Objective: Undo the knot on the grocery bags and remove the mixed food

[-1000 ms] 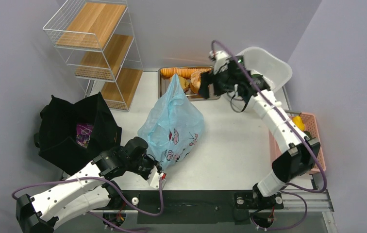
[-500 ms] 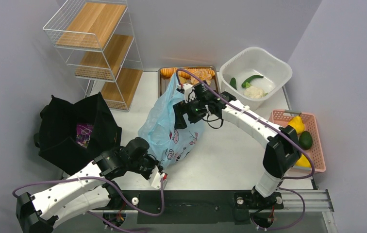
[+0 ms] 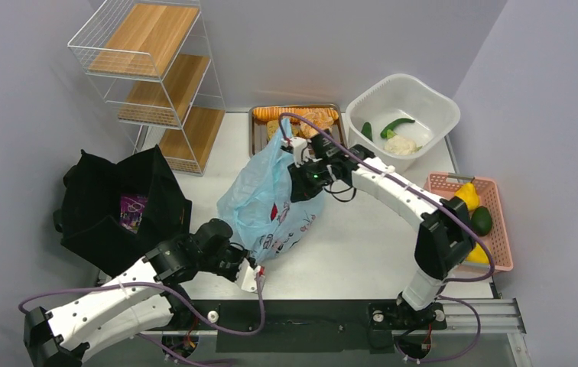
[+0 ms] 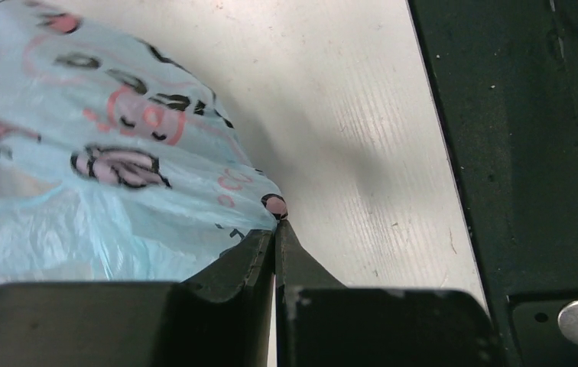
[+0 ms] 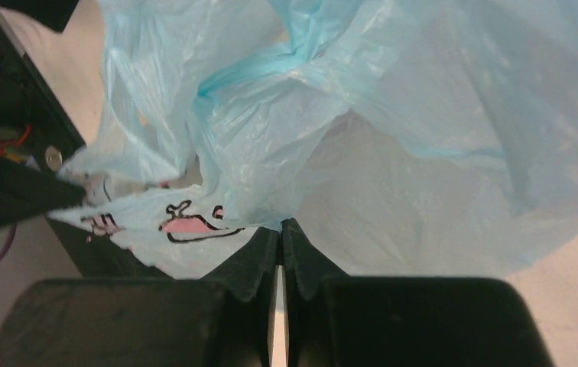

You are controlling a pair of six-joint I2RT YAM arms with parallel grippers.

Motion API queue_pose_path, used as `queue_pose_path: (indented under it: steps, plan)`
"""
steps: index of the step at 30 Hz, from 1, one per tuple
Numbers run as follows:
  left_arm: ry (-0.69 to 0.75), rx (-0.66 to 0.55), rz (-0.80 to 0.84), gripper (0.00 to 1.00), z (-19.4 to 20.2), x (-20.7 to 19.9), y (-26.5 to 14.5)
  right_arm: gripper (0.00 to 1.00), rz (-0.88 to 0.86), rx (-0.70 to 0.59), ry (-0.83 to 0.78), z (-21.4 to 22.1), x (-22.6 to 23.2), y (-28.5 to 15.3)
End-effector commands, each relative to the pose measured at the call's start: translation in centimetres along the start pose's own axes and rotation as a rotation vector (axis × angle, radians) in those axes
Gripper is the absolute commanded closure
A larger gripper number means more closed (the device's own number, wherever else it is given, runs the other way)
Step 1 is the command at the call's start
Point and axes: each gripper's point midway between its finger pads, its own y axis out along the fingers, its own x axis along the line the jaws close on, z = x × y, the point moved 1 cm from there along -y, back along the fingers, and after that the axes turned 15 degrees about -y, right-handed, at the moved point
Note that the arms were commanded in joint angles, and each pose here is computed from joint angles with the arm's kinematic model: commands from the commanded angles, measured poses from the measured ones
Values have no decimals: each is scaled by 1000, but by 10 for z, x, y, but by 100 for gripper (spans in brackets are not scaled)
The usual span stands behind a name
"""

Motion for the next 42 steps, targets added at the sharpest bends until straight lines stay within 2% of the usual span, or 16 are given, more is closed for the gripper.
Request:
queue_pose_path:
  steps: [1,3,7,9,16,19,21,24,26,29,31,33,36,39,41,42]
  plan:
    - [-121,-15,-19,100,3,-13,-12,100,-68,-105,-135,9,7,-60]
    - [-154,-13,-46,98,8,-16,-15,100,-76,-117,-175,21,5,-73]
    - [-274,-89,-149,63,-12,0,-31,100,-119,-88,-267,39,14,-74]
    - [-338,-171,-164,58,-41,11,-46,100,-143,-86,-290,39,18,-69]
    - [-524,-391,-166,57,-138,58,-82,100,-140,-94,-347,48,21,-62]
    - [-603,-522,-147,64,-168,77,-72,100,-130,-124,-301,56,23,-59]
    - [-632,-532,-131,70,-168,84,-48,100,-127,-155,-267,56,24,-60]
    - [-648,-480,-138,83,-147,89,-8,100,-119,-177,-224,57,23,-64]
    - [-641,-444,-98,87,-134,85,17,100,-112,-176,-191,63,21,-64]
    - [-672,-446,-81,89,-121,92,44,100,-101,-193,-140,67,18,-65]
    - [-787,-409,-128,89,-100,104,57,100,-87,-208,-99,68,12,-68]
    - [-908,-366,-191,90,-66,124,60,100,-79,-217,-67,72,8,-73]
    - [-1060,-276,-382,91,-4,153,52,100,-67,-199,-38,91,4,-76]
    - [-1085,-168,-584,91,39,172,39,100,-77,-175,-10,106,5,-76]
    - [-1035,-137,-602,90,42,172,37,100,-84,-170,1,111,7,-74]
    - [-989,-159,-596,90,30,171,36,100,-88,-170,11,112,8,-73]
